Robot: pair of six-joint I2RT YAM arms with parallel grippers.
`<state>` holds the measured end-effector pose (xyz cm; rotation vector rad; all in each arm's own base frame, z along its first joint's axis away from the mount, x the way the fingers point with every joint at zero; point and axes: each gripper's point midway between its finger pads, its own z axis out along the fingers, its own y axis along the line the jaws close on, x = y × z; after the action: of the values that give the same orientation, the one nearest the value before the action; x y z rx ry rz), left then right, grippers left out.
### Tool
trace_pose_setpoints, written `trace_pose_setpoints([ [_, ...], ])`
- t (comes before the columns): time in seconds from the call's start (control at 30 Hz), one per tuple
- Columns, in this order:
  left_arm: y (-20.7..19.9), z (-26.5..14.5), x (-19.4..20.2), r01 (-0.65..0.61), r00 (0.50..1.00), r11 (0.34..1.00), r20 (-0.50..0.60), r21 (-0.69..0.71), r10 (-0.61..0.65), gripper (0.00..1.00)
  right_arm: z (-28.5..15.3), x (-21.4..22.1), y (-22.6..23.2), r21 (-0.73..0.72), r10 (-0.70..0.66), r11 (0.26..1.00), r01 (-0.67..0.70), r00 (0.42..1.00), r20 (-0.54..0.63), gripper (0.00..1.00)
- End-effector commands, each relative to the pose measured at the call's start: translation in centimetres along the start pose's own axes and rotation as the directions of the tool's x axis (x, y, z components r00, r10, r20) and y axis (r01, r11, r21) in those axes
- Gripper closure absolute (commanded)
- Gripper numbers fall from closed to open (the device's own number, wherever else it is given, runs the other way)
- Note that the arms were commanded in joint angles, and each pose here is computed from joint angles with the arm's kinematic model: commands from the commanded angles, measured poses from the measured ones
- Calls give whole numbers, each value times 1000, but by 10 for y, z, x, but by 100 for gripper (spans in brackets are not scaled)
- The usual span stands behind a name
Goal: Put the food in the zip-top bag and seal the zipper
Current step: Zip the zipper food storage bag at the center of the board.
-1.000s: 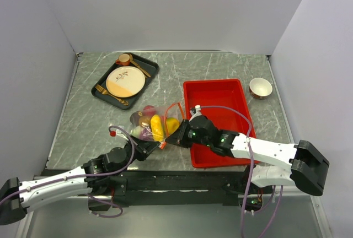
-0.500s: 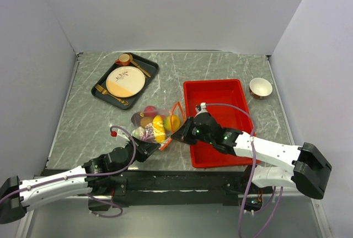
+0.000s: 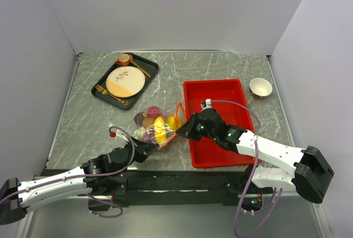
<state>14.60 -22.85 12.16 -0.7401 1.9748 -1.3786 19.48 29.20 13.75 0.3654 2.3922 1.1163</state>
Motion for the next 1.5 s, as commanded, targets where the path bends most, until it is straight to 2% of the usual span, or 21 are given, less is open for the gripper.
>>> trace_pose_setpoints([
  [0.0, 17, -1, -11, -59, 997, 995, 52, -76, 63, 99, -2, -38, -5, 40, -37, 999, 33, 993, 113, 79],
  [0.23, 21, -4, -14, -65, 996, 993, 60, -96, 71, 99, 0, -51, -11, 75, -67, 996, 57, 989, 129, 79],
  [0.47, 24, -5, -16, -61, 996, 993, 65, -101, 67, 99, 3, -47, -6, 45, -74, 997, 70, 993, 88, 78],
  [0.6, 19, -4, -16, -67, 995, 994, 66, -87, 72, 99, 2, -38, 8, -36, -51, 998, 54, 996, 71, 68],
  [0.73, 11, -3, -12, -72, 996, 995, 52, -65, 75, 99, 1, -7, 14, -80, -47, 996, 48, 999, 16, 57],
  [1.03, 0, 0, -8, -92, 995, 995, 34, -45, 94, 99, 16, 24, 23, -94, -37, 995, 32, 998, -51, 57],
  [1.47, 1, -9, -20, -64, 995, 997, 77, -41, 67, 99, 1, 9, 8, -15, -23, 1000, 24, 999, 34, 57],
])
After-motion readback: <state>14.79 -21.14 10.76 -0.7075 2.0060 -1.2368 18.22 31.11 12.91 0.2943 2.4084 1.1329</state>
